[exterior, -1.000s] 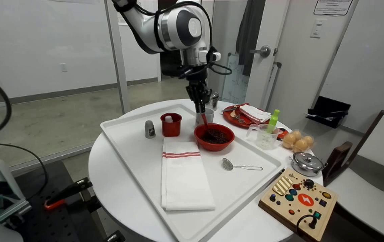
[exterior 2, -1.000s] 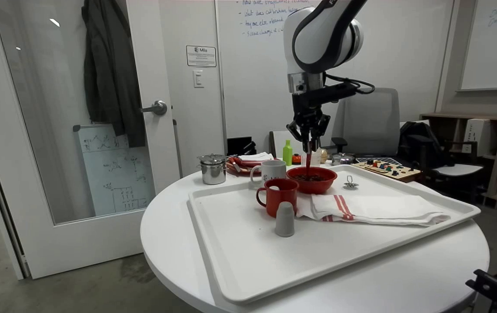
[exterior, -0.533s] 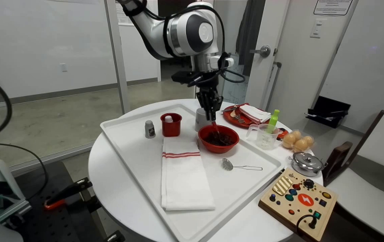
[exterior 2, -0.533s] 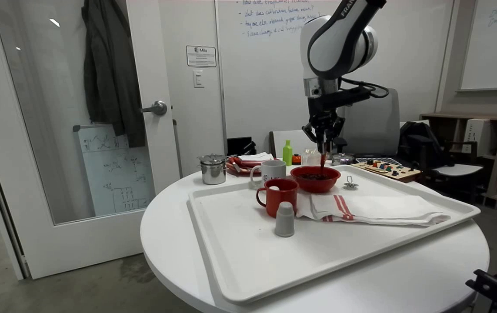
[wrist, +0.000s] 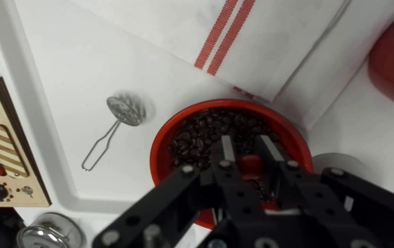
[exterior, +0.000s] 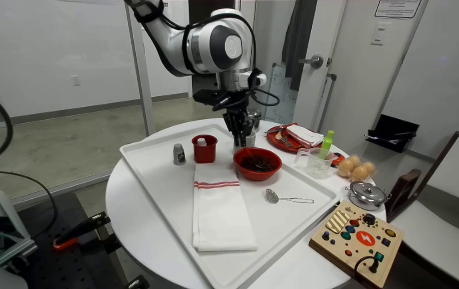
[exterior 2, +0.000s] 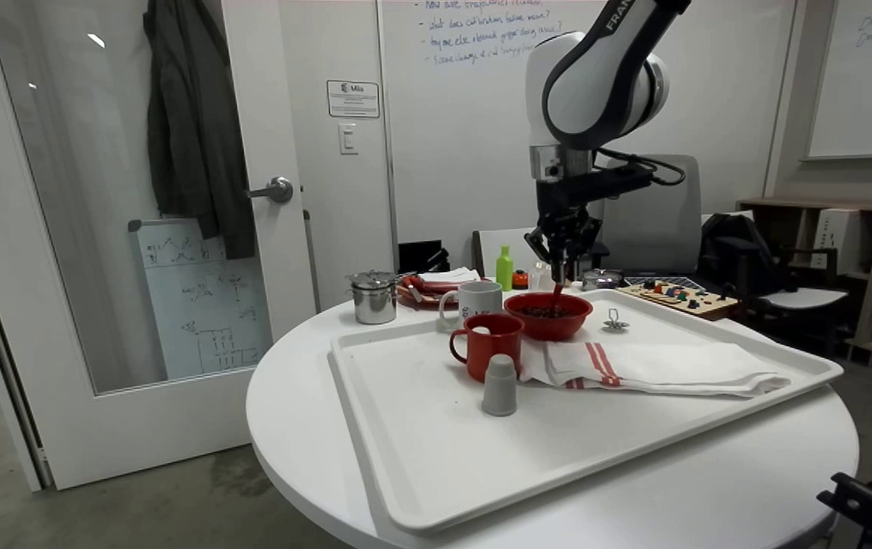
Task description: Put the salt and pepper shaker in the red mug and use the spoon to mix the contents of the red bowl
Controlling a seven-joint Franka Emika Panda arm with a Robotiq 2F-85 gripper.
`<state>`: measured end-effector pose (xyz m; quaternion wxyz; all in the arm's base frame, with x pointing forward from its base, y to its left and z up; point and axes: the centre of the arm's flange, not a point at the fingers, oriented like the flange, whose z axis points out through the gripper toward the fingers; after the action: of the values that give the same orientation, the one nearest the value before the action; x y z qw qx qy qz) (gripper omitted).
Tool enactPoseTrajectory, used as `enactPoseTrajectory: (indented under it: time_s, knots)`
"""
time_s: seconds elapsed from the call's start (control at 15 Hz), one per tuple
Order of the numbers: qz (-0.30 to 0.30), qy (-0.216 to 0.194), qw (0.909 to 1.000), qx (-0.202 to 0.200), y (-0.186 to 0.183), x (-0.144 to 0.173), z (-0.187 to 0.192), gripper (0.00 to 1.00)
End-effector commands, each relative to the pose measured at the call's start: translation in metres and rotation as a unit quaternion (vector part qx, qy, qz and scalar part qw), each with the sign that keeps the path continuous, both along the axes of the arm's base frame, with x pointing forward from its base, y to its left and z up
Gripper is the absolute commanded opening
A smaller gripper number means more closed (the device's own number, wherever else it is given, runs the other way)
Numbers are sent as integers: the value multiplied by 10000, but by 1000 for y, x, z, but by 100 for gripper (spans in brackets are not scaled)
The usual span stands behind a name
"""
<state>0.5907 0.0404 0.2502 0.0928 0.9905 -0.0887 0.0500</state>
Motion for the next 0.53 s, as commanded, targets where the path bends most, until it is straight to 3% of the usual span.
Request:
enactPoseTrajectory:
  time_s: [0.0,0.27,0.47]
  knots:
    - [369,-45,9992,145,35,1,6,11]
    - [493,-245,9985,72,53,22,30,11]
    - [405,-248,9988,75,47,36,43,11]
